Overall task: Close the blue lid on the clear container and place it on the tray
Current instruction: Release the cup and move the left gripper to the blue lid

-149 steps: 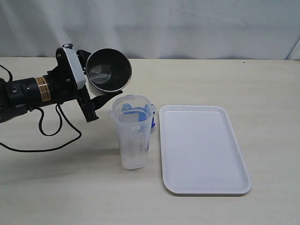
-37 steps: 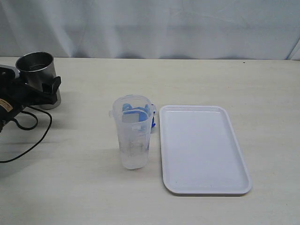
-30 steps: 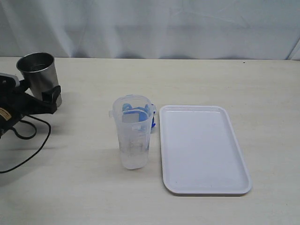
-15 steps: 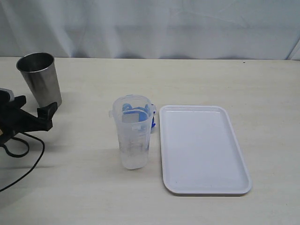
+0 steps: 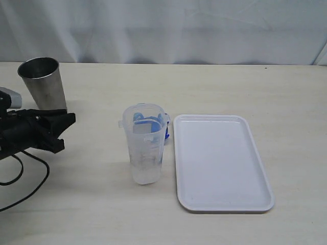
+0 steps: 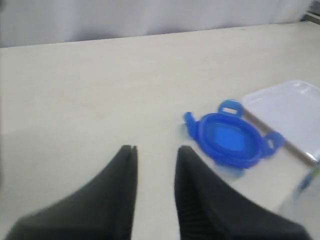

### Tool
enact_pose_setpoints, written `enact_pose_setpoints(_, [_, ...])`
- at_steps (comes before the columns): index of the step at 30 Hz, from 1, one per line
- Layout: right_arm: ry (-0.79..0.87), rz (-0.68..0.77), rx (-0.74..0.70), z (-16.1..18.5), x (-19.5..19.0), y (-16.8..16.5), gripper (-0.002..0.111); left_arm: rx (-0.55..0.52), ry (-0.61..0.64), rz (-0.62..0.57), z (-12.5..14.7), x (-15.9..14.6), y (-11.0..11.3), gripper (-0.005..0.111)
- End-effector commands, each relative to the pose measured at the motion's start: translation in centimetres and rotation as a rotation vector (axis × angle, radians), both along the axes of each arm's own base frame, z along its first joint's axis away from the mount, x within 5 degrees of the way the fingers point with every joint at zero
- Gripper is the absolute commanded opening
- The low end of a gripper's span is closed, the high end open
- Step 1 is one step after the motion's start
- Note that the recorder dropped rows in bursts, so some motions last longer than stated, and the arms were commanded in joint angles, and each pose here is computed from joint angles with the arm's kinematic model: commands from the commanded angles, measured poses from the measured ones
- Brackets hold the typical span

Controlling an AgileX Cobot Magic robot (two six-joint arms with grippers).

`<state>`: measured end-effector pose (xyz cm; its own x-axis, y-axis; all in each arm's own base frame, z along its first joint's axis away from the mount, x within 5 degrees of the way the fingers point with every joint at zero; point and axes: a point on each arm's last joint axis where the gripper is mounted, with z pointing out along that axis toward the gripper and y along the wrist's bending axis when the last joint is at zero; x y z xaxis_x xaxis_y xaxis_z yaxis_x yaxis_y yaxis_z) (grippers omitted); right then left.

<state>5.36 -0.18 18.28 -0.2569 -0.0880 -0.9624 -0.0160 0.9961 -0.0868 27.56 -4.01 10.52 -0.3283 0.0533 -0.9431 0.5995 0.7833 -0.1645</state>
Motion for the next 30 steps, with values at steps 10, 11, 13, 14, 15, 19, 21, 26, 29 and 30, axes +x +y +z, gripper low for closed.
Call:
enact_pose_setpoints(10, [-0.004,-0.005,-0.004,-0.1,0.0,0.0,0.005,0.203,0.189,-0.175,0.4,2.8,-5.6,0.000])
enact_pose_setpoints(11, [-0.004,-0.005,-0.004,-0.1,0.0,0.0,0.005,0.188,0.186,-0.172,0.9,3.4,-6.0,0.000])
enact_pose_setpoints(13, [-0.004,-0.005,-0.004,-0.1,0.0,0.0,0.005,0.164,0.191,-0.146,1.6,4.4,-6.4,0.000])
enact_pose_setpoints(14, [-0.004,-0.005,-0.004,-0.1,0.0,0.0,0.005,0.150,0.191,-0.137,2.0,4.9,-6.6,0.000])
enact_pose_setpoints(15, [-0.004,-0.005,-0.004,-0.1,0.0,0.0,0.005,0.142,0.191,-0.143,2.3,5.3,-6.7,0.003])
enact_pose_setpoints(19, [-0.004,-0.005,-0.004,-0.1,0.0,0.0,0.005,0.134,0.223,-0.202,2.9,6.8,-7.4,0.025])
enact_pose_setpoints(21, [-0.004,-0.005,-0.004,-0.1,0.0,0.0,0.005,0.113,0.253,-0.188,2.7,7.7,-7.5,0.033])
enact_pose_setpoints(26, [-0.004,-0.005,-0.004,-0.1,0.0,0.0,0.005,0.097,0.298,-0.233,1.0,8.9,-8.1,0.034])
enact_pose_setpoints(29, [-0.004,-0.005,-0.004,-0.1,0.0,0.0,0.005,0.068,0.318,-0.248,0.1,9.6,-8.4,0.034])
enact_pose_setpoints(30, [-0.004,-0.005,-0.004,-0.1,0.0,0.0,0.005,0.062,0.320,-0.253,-0.1,9.8,-8.5,0.034])
